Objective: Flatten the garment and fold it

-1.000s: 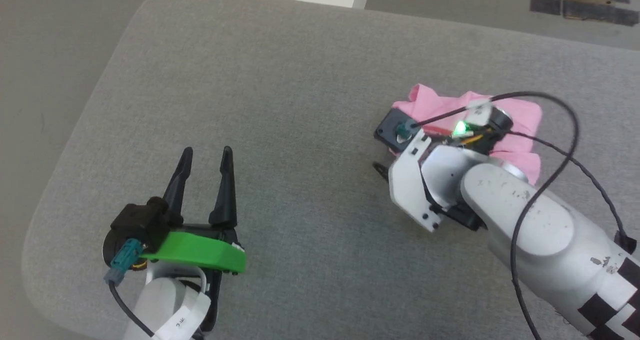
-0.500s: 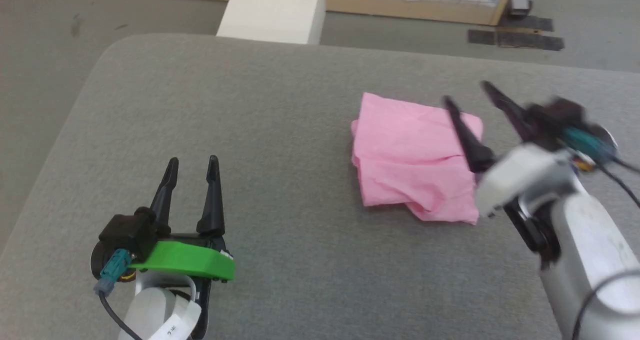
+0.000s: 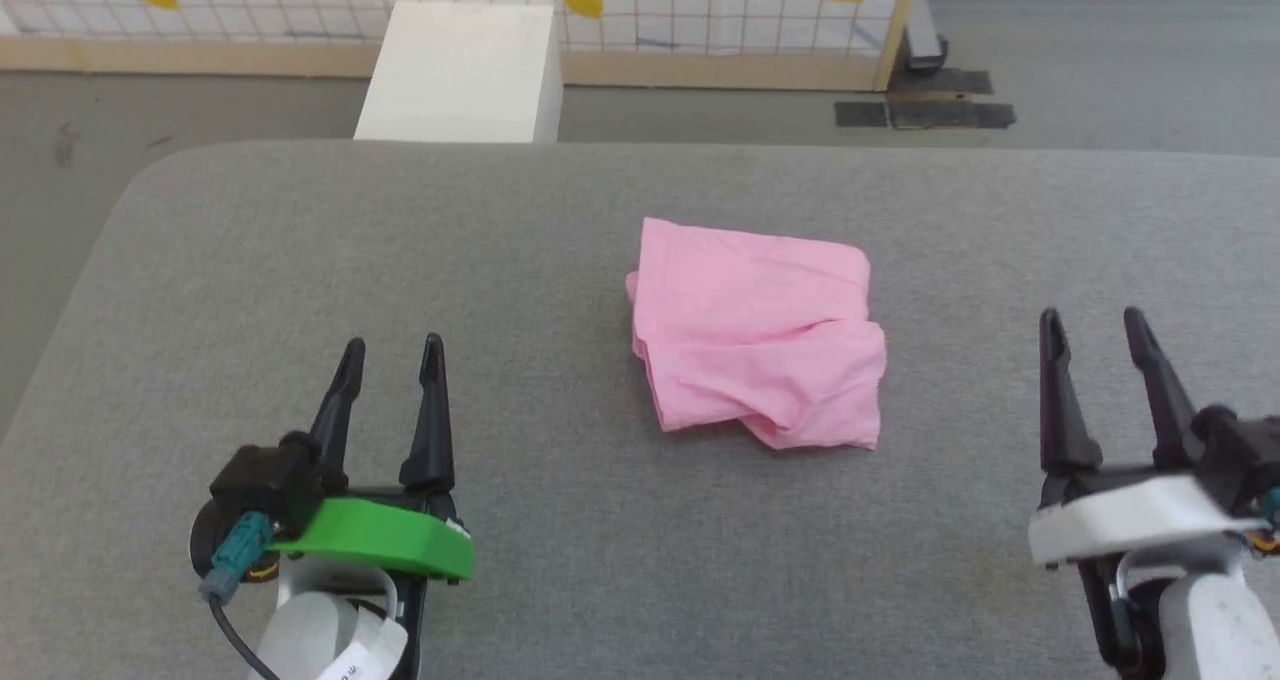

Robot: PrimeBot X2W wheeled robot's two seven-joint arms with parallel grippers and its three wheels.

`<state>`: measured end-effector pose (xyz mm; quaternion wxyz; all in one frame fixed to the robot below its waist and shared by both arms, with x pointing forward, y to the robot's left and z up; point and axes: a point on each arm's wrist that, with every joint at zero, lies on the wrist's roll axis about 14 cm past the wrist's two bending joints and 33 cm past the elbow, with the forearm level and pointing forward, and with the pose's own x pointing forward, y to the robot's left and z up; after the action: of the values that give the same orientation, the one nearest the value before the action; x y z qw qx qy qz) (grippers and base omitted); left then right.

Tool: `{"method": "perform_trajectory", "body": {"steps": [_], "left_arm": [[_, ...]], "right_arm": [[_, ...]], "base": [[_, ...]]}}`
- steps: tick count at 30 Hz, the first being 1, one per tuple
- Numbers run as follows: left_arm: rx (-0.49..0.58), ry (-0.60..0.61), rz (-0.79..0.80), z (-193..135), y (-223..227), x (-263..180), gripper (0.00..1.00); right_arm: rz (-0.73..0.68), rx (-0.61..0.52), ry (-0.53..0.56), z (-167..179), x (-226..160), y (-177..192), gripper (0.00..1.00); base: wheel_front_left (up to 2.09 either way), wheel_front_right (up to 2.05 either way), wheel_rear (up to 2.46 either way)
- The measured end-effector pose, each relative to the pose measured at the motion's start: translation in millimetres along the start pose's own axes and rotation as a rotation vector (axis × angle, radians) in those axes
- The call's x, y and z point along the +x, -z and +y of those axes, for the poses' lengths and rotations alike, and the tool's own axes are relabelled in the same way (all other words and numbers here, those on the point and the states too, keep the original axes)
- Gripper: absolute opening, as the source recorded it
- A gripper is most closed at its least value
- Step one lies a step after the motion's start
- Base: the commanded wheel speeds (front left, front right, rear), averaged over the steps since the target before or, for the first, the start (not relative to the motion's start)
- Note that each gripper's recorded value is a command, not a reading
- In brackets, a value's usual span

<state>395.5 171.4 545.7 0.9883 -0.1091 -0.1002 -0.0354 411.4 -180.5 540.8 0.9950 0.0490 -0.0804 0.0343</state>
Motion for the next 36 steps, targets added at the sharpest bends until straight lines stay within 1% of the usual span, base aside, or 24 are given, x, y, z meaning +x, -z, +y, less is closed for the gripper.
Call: {"method": "perform_trajectory", "body": {"steps": [8, 13, 32, 34, 36], "left_arm": [[0.004, 0.03, 0.018, -11, 5, -6, 1.0], [0.008, 0.031, 0.032, -11, 8, -12, 1.0], [0.013, 0.007, 0.028, -4, 6, -14, 1.0], [0.016, 0.007, 0.028, -4, 6, -14, 1.0], [0.017, 0.005, 0.028, -3, 6, -14, 1.0]], "right_arm": [[0.02, -0.027, 0.005, -1, -25, 6, 1.0], [0.06, -0.041, -0.017, 6, -36, 15, 1.0], [0.086, -0.037, -0.033, 12, -40, 22, 1.0], [0.095, -0.019, -0.032, 12, -40, 23, 1.0], [0.12, 0.066, -0.018, 13, -41, 28, 1.0]], "base": [[0.0, 0.0, 0.0], [0.0, 0.0, 0.0], [0.0, 0.0, 0.0], [0.0, 0.0, 0.0], [0.0, 0.0, 0.0]]}}
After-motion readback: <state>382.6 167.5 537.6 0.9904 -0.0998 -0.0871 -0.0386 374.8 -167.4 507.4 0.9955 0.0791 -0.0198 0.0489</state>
